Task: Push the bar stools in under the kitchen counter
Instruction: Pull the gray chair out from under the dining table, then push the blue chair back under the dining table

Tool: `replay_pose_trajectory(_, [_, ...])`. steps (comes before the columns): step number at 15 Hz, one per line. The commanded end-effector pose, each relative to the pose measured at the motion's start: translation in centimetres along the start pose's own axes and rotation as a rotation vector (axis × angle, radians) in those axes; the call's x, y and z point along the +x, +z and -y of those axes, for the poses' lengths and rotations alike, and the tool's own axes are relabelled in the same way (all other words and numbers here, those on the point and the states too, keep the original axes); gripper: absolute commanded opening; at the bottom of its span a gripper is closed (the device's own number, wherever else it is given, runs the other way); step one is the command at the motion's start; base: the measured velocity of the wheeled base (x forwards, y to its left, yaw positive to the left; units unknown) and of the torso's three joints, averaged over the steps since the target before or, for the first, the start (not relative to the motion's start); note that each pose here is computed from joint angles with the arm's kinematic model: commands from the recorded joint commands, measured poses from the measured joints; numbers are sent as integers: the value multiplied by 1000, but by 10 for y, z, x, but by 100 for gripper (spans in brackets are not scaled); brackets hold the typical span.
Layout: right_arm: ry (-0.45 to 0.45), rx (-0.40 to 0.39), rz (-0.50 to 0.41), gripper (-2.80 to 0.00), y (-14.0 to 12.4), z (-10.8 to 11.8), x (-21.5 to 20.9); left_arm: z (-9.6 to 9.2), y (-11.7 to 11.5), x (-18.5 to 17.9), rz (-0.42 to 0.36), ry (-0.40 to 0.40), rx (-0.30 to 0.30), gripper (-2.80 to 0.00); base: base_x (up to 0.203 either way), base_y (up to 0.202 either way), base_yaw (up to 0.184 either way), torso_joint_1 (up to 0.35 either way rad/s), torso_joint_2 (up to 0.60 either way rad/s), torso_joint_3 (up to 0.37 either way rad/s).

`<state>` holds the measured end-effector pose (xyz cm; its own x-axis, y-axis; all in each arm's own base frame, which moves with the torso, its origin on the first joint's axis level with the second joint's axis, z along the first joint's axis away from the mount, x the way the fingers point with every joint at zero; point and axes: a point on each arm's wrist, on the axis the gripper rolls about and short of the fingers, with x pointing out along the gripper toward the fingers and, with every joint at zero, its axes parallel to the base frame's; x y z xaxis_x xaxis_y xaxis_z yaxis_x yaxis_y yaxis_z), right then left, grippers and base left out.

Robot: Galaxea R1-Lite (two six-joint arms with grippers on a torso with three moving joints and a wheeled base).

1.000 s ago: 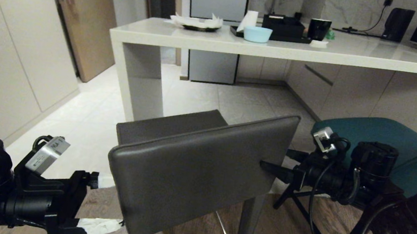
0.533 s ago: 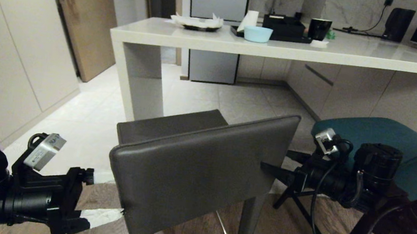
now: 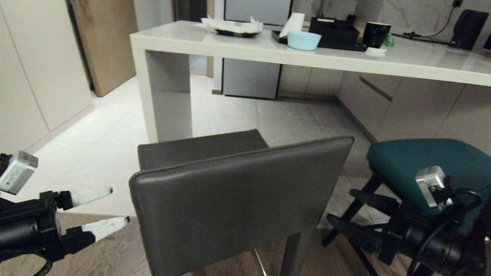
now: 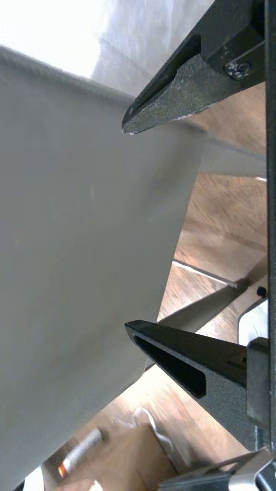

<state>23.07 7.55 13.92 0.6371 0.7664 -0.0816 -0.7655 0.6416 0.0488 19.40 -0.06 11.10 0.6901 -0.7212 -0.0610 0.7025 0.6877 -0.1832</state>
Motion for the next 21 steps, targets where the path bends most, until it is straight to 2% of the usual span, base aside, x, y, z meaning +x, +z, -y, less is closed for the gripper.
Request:
replay_pose_trajectory(1, [-213,-36,66,0,16,-8,-17,1,7,-4,48,174,29,0,0,0,0,0,0,0])
replay_pose_trajectory(3, [-516,-31,78,0,18,-4,-23,-1,7,-7,72,402,43,0,0,0,0,0,0,0])
replay_pose_trajectory(4, [-600,-41,79,0,19,-6,-31,-1,7,-9,80,490,52,0,0,0,0,0,0,0])
replay_pose_trajectory(5, [-635,-82,59,0,19,-10,-38,-3,7,-10,83,549,54,0,0,0,0,0,0,0])
replay_pose_trajectory(7, [-692,-201,8,0,19,-16,-44,-3,8,-10,92,563,58,0,0,0,0,0,0,0])
replay_pose_trajectory(9, [-684,-189,41,0,27,-24,-47,-3,9,-10,93,564,59,0,0,0,0,0,0,0])
replay_pose_trajectory(11, [-686,-145,16,0,26,-27,-53,-1,7,-10,87,557,56,0,0,0,0,0,0,0])
replay_pose_trajectory(12, [-682,-118,13,-280,26,-29,-55,0,8,-10,90,554,59,-280,0,0,0,0,0,0])
replay_pose_trajectory(15, [-687,-91,55,-280,35,-29,-57,0,11,-10,107,555,71,-280,0,0,0,0,0,0])
replay_pose_trajectory(17, [-690,-88,42,-280,36,-33,-62,5,18,-14,139,551,94,-280,0,0,0,0,0,0])
replay_pose_trajectory(21, [-757,-67,61,-280,56,-47,-88,19,32,-24,218,543,151,-280,0,0,0,0,0,0])
